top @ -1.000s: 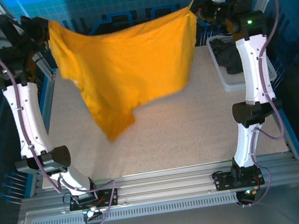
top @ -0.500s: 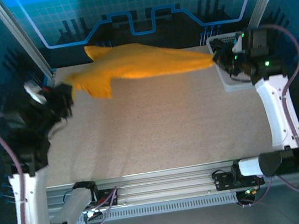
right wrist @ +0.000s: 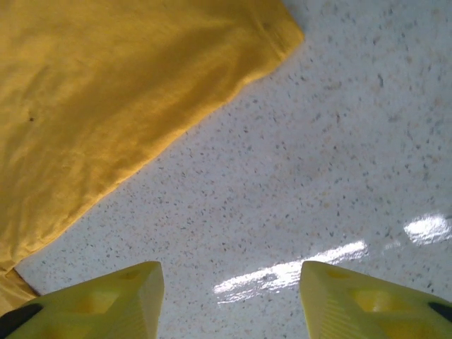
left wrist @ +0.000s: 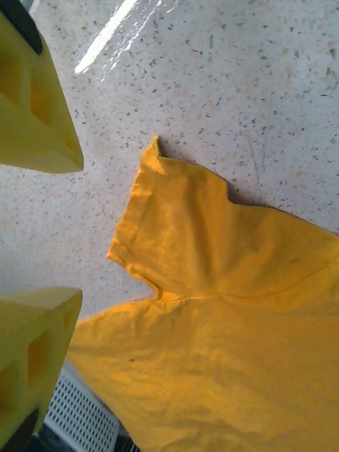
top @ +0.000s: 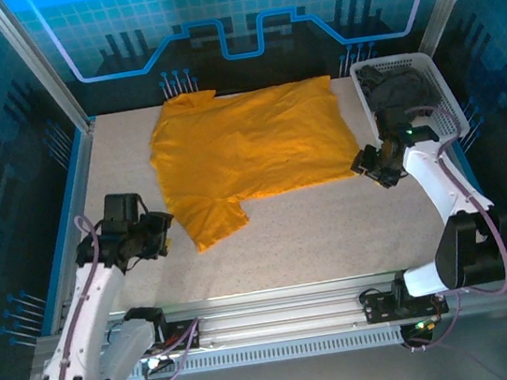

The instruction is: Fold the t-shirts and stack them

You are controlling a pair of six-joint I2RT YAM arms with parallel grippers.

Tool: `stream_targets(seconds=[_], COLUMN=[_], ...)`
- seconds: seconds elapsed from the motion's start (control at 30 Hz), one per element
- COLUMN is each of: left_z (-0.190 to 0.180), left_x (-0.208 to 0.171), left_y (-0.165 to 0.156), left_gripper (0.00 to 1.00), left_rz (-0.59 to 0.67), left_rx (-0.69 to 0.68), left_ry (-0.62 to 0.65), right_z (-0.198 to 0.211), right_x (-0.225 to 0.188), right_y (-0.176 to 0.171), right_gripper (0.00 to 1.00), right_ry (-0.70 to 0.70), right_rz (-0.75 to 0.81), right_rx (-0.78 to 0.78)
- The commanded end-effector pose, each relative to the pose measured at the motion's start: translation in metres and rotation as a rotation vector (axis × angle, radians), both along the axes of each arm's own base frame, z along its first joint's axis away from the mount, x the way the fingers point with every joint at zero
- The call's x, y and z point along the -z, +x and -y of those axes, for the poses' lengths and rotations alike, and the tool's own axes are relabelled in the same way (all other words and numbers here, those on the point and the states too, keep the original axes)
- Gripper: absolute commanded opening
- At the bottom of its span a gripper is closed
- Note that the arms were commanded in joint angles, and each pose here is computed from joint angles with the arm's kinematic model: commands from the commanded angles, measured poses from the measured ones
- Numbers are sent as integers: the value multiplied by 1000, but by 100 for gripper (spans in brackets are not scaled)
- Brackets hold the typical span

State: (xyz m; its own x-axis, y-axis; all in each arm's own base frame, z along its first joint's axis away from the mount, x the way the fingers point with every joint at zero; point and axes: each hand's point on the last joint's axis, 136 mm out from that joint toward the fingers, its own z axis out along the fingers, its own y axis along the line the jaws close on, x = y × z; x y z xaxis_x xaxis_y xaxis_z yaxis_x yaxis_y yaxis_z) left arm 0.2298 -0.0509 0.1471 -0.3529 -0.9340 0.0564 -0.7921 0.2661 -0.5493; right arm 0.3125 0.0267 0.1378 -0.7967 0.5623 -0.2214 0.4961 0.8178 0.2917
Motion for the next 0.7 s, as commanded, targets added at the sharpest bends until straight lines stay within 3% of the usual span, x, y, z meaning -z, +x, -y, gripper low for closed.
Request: stream_targets(seconds=[0.0, 0.23, 0.4, 0.53, 0.67], left_z=[-2, 17, 39, 47, 48], left_x=[4, 57, 78, 98, 119], left_y=[15, 10, 20, 12, 17], left_gripper=[41, 40, 44, 44, 45], left_rz=[5, -166, -175, -281, -292], left_rx=[58, 116, 186, 248, 246], left_ry=[62, 13, -22, 20, 36], right_z=[-3, -5, -9, -9, -12], right_x=[2, 25, 25, 26, 24], right_y=[2, -1, 7, 8, 9], right_gripper=[53, 49, 49, 49, 49], right_ry=[-89, -85, -62, -56, -42], right_rz=[-9, -60, -58, -63, -54], right_rx=[-82, -142, -168, -160, -164])
